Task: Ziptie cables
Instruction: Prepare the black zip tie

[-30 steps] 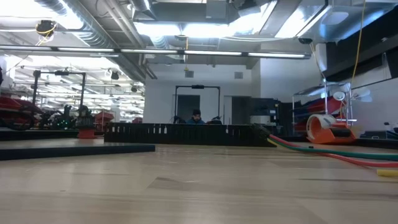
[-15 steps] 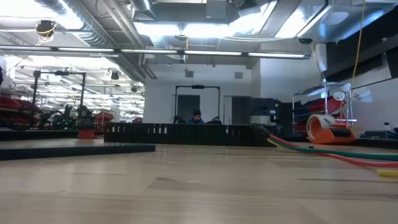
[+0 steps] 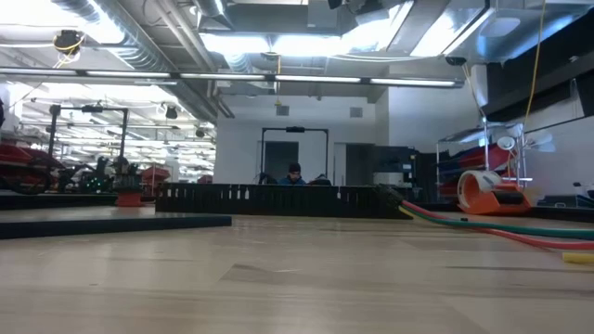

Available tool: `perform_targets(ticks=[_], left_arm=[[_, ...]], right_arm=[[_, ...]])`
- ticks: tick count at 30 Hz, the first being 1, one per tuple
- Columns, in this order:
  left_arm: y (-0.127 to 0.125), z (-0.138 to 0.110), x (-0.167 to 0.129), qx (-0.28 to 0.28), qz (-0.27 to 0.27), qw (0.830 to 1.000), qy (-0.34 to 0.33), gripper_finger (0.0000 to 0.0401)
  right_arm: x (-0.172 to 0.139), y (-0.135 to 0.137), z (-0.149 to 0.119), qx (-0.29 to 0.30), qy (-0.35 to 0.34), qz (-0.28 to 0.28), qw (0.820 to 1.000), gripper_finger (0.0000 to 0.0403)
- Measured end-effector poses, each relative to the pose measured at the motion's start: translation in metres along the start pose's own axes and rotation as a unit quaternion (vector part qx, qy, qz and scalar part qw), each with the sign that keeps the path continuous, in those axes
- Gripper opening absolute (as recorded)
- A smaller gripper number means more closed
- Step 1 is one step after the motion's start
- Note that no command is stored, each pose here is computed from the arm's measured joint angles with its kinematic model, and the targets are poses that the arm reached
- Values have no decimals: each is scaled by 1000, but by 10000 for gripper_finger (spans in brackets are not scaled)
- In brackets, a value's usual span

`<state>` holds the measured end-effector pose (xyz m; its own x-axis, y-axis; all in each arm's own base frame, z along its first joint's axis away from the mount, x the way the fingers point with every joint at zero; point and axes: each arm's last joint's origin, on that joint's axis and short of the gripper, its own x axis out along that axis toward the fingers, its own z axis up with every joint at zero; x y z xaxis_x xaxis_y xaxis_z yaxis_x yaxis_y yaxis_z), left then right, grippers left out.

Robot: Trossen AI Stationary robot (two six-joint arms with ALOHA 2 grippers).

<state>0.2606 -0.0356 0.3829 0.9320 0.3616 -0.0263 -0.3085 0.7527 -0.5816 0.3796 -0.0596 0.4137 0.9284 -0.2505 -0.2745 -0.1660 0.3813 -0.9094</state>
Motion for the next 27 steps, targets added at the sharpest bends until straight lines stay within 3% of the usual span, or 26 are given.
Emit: perform_targets(ticks=[21,27], left_arm=[[-10,-7,-8,-74,-3,997,0,1],[-17,-5,-13,-99,-27,995,-8,1]], right_arm=[[-5,7,26,-141,40,-24,989,1],[-5,8,26,-152,39,-23,987,1]])
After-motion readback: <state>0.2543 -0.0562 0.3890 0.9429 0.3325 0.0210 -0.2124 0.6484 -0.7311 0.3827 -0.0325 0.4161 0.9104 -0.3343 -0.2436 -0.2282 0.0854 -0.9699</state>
